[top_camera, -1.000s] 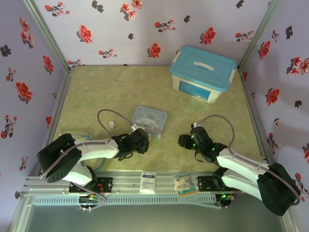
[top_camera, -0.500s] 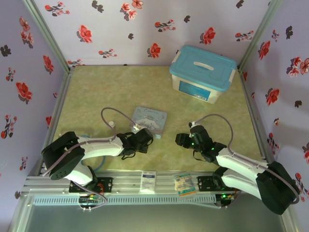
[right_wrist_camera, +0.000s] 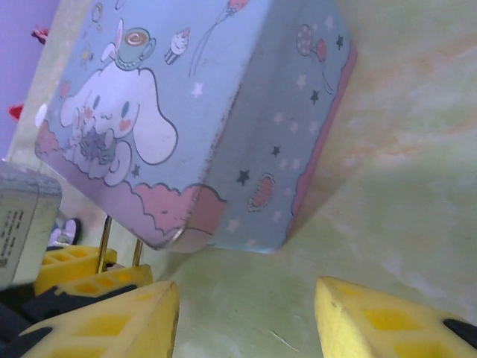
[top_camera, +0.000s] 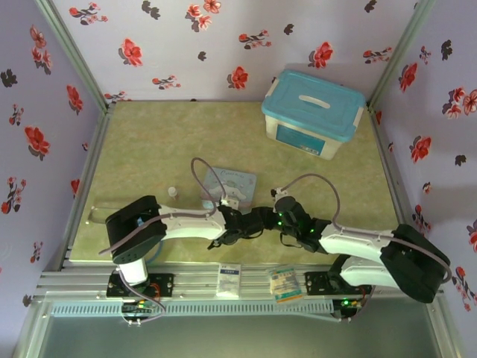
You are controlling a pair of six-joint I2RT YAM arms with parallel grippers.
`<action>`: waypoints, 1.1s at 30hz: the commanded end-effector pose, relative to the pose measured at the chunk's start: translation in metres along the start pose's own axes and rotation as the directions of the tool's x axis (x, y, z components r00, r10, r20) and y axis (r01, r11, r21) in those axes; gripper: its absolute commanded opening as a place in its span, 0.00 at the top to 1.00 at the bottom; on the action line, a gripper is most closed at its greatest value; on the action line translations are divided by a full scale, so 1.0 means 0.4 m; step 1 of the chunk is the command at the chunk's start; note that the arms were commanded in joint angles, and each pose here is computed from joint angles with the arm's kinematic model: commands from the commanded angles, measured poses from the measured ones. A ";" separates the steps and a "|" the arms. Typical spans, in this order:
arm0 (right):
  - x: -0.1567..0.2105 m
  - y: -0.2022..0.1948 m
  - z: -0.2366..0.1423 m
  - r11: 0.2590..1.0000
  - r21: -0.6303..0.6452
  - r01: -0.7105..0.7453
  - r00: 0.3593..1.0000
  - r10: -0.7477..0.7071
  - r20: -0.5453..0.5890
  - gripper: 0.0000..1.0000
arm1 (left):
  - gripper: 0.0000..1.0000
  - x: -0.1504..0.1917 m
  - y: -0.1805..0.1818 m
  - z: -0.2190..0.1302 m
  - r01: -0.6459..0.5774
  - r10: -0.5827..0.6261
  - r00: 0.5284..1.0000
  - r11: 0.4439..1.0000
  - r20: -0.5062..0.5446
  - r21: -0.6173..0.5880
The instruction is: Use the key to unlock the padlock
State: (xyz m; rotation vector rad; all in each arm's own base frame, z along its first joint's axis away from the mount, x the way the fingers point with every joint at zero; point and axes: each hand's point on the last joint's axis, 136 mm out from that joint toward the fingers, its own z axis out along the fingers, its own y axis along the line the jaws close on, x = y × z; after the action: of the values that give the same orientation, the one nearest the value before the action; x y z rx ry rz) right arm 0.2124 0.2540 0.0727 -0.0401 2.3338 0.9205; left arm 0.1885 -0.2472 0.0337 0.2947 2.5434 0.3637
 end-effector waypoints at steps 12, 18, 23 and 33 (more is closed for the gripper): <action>-0.023 -0.060 0.044 0.985 0.128 -0.118 0.991 0.109 0.078 0.48 | 0.74 0.004 -0.041 -0.045 -0.100 0.120 0.989 0.975 0.087 -0.200; -0.003 -0.056 0.079 0.985 0.121 -0.121 0.992 0.118 0.033 0.48 | 0.61 -0.009 -0.048 -0.086 -0.135 0.163 0.979 0.968 0.120 -0.213; -0.009 -0.084 0.083 0.978 0.118 -0.173 0.985 0.169 0.048 0.48 | 0.61 -0.018 -0.067 -0.098 -0.179 0.209 0.973 0.953 0.101 -0.245; -0.030 -0.092 -0.024 0.977 0.190 -0.093 0.995 0.084 0.055 0.47 | 0.51 -0.141 -0.062 -0.293 0.005 -0.084 0.960 0.959 0.265 0.285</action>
State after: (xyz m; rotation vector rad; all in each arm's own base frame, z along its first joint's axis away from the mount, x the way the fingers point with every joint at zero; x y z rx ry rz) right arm 0.2321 0.2330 0.0571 0.2076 2.3630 0.8328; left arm 0.1593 -0.2956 0.1040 0.4003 2.3902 0.1722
